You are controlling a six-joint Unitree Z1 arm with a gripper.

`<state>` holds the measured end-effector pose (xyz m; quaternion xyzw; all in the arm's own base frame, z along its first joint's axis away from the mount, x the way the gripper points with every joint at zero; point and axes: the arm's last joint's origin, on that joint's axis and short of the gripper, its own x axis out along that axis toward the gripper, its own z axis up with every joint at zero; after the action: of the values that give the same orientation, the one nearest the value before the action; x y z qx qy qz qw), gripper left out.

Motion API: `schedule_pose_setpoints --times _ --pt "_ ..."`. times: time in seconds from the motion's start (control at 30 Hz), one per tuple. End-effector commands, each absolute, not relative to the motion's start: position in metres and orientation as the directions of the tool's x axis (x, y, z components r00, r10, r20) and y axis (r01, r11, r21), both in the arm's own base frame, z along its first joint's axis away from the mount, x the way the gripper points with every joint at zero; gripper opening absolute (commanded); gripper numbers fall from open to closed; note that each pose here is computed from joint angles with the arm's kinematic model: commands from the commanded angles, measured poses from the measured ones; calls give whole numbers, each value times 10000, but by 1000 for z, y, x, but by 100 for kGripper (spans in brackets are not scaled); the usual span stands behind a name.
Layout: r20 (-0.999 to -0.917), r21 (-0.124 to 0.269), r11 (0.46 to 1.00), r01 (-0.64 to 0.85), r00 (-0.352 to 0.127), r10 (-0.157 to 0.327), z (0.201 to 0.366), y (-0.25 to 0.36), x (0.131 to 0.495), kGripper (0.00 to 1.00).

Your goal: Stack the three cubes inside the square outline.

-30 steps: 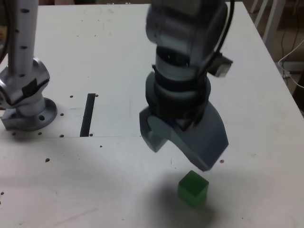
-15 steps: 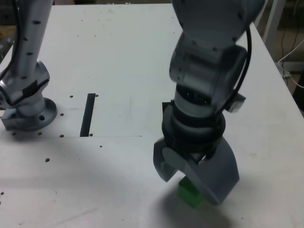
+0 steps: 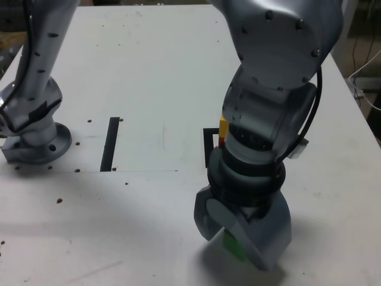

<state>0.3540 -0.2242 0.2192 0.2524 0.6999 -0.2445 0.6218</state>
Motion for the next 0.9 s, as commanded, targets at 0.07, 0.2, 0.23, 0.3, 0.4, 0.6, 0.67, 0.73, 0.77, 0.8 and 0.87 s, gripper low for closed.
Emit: schedule_pose_setpoints --times 0.07,0.2,0.23,0.3,0.4,0.6,0.67,0.73,0.77,0.8,0.87 --pt "-9947 -294 7493 6616 -933 434 217 -225 357 27" --pt "-9947 -302 7492 6616 -937 426 217 -225 357 27" --pt "-9947 -304 7493 6615 -937 424 217 -225 357 27" --pt "-9946 -312 7494 6613 -945 420 217 -225 357 27" --pt "-9946 -334 7497 6609 -961 404 216 -225 357 27" --pt "-9942 -367 7503 6601 -999 393 216 -225 356 27" --pt "-9942 -368 7504 6599 -1004 396 216 -225 356 27" --pt "-9940 -370 7504 6599 -1014 403 216 -225 356 27" --pt "-9940 -369 7505 6598 -1018 406 217 -225 356 27" --pt "-9939 -363 7505 6598 -1022 417 217 -225 356 27" --pt "-9934 -317 7519 6586 -1035 488 218 -224 355 27"
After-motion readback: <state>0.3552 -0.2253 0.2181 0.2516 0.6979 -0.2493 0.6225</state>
